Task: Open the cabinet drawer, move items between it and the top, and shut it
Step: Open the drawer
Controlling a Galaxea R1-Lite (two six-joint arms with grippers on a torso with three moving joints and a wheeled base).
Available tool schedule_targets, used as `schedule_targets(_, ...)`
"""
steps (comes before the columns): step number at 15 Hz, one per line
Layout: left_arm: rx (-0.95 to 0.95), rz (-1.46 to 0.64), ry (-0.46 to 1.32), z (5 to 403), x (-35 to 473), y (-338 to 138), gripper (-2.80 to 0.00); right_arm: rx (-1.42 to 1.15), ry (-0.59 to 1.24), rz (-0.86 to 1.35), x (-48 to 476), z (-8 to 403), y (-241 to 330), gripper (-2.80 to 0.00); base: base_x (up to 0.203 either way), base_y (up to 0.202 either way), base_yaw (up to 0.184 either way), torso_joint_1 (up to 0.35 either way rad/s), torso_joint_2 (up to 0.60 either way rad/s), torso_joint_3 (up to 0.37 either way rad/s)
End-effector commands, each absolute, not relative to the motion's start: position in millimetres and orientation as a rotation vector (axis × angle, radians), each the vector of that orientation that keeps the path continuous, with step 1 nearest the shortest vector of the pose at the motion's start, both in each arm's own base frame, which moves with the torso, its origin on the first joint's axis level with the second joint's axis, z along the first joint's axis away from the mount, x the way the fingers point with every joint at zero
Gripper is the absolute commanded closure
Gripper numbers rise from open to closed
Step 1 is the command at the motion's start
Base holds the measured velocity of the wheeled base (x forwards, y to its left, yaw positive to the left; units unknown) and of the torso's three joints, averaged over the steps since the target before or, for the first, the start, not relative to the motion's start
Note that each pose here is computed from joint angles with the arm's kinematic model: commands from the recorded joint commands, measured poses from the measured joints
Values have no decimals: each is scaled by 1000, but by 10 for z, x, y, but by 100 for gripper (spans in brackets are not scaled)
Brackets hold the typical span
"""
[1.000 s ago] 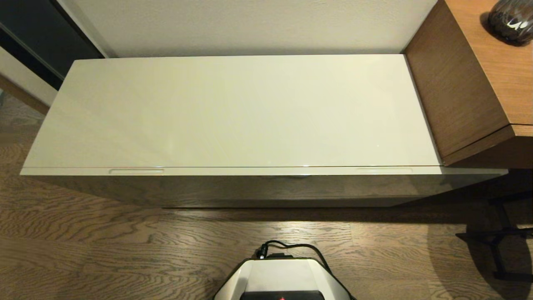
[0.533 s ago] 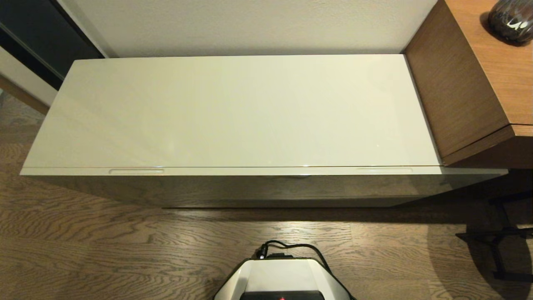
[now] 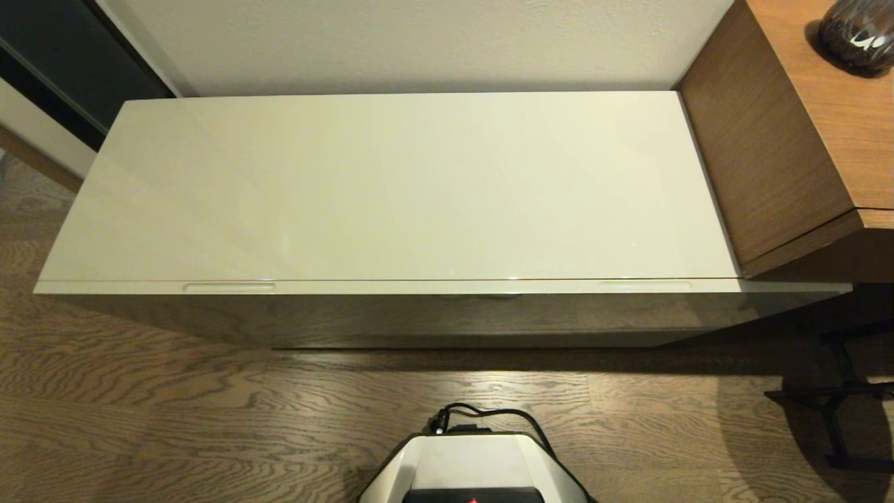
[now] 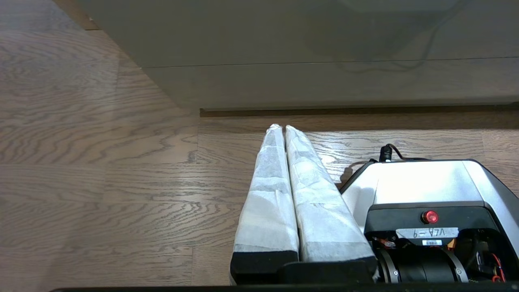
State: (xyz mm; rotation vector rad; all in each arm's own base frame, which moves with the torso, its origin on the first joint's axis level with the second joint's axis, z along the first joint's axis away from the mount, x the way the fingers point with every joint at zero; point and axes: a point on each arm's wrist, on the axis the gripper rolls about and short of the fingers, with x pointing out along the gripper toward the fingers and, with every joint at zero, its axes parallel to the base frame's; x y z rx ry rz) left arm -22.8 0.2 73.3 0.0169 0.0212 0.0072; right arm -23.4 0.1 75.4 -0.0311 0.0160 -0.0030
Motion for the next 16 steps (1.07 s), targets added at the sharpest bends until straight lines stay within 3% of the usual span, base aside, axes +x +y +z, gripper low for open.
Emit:
schedule_targets(1,17,7,23,733,-227,2,0,-34,14,-4,-236,759,1,0,0,0,0,0,0,0)
schedule_targets(6,17,6,23,733,-227,2,0,-37,-38,-1,-274,888,2,0,0,0,0,0,0,0)
schedule_targets(12,17,7,23,733,-227,2,0,1,-199,124,-1140,2087,36,0,0,0,0,0,0,0)
schedule_targets(16,17,6,23,733,-227,2,0,174,27,115,-489,2857,36,0,0,0,0,0,0,0)
